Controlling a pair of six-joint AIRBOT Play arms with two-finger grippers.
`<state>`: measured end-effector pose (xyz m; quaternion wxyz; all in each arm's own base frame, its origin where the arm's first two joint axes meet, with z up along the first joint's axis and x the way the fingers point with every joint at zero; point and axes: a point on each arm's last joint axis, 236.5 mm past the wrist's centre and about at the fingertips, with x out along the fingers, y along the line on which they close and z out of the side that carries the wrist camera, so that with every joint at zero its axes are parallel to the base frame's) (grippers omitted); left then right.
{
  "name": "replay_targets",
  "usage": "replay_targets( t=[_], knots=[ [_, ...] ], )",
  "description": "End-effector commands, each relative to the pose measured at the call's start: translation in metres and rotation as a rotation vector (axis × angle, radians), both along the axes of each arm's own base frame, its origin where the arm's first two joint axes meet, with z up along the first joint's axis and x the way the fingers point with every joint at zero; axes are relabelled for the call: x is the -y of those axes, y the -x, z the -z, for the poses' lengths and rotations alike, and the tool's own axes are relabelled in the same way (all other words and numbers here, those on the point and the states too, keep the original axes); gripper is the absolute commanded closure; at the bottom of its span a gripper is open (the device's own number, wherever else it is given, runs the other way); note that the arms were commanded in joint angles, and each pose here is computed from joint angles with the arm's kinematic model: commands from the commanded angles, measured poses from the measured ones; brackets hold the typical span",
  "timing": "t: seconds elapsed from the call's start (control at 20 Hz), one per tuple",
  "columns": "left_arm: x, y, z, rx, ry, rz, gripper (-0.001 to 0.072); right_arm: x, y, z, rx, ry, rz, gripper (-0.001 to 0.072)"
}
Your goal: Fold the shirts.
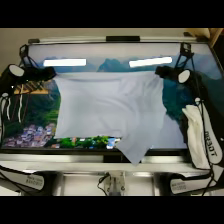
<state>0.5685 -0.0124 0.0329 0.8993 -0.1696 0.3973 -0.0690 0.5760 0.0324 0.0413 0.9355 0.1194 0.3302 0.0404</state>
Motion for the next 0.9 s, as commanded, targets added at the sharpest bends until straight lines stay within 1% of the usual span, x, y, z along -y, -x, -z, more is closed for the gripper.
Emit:
replay_targets(
  t=[0.0,0.1,0.2,0.25,0.35,0.55,0.7,0.75,0.8,0.85],
  knots=[
    [0.012,0.035,0.031,-0.184,-0.017,0.090,0.0674,-0.014,0.036,0.029,-0.194,-0.012,-0.074,0.0653],
    [0.003,0.075,0.037,-0.327,-0.079,0.156,0.0675,-0.016,0.065,0.032,-0.308,-0.016,-0.116,0.0653],
    [-0.011,0.113,0.045,-0.470,-0.158,0.205,0.0675,-0.005,0.097,0.035,-0.422,0.058,-0.153,0.0653],
    [-0.016,0.123,0.050,-0.511,-0.182,0.213,0.0675,0.001,0.111,0.042,-0.488,0.083,-0.151,0.0653],
    [-0.010,0.135,0.064,-0.558,-0.157,0.226,0.0675,0.010,0.136,0.065,-0.619,0.103,-0.132,0.0653],
    [0.003,0.151,0.104,-0.656,-0.076,0.217,0.0674,-0.014,0.162,0.107,-0.748,-0.043,-0.106,0.0653],
    [0.002,0.147,0.113,-0.656,-0.074,0.202,0.0674,-0.019,0.164,0.109,-0.757,-0.072,-0.103,0.0652],
    [0.001,0.143,0.112,-0.642,-0.074,0.190,0.0673,-0.021,0.164,0.108,-0.757,-0.082,-0.104,0.0610],
    [0.001,0.139,0.109,-0.632,-0.071,0.186,0.0607,-0.024,0.163,0.107,-0.755,-0.097,-0.105,0.0429],
    [0.002,0.139,0.104,-0.634,-0.070,0.189,0.0333,-0.028,0.164,0.103,-0.756,-0.117,-0.111,0.0229]
  ],
)
